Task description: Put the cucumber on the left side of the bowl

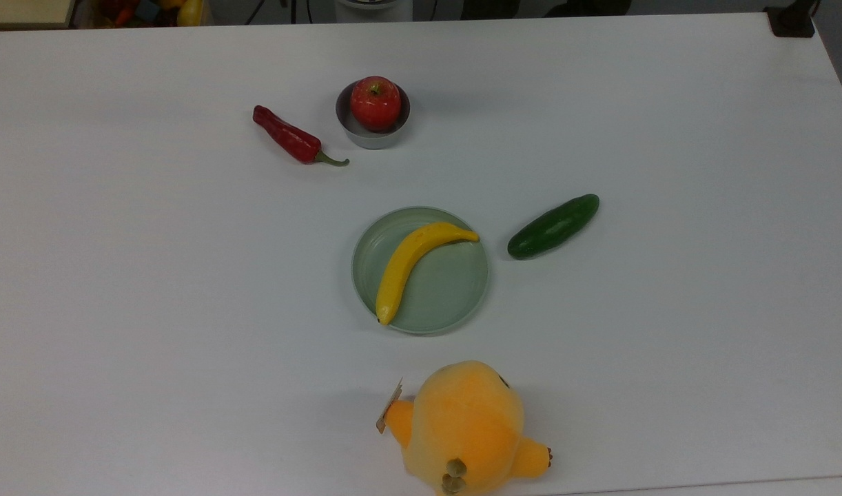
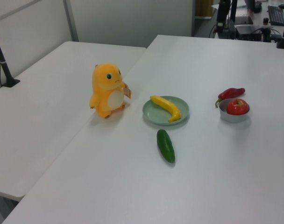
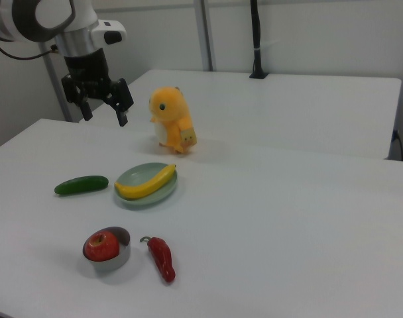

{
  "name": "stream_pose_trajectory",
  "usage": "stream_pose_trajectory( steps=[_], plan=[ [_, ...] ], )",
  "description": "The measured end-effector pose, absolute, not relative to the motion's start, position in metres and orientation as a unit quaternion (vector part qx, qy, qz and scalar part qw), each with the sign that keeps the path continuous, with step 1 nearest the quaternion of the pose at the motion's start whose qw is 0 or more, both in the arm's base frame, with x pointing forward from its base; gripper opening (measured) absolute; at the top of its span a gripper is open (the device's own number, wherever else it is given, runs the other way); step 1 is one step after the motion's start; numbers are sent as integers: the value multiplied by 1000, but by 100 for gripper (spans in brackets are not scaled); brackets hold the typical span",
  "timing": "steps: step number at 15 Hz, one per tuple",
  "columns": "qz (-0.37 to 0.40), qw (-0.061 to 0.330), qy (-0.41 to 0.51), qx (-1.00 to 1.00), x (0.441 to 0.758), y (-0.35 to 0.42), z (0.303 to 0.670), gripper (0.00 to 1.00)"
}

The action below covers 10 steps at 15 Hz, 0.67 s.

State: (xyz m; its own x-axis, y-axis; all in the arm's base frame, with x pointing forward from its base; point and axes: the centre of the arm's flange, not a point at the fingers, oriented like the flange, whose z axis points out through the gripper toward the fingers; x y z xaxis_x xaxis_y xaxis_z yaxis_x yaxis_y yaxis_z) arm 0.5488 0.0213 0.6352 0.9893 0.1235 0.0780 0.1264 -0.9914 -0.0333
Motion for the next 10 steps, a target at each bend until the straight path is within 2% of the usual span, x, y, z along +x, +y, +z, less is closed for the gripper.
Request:
stream_pose_trajectory(
  steps=[10],
  plan=[
    [-25,20,-82,-996,548,37,623,100]
  ],
)
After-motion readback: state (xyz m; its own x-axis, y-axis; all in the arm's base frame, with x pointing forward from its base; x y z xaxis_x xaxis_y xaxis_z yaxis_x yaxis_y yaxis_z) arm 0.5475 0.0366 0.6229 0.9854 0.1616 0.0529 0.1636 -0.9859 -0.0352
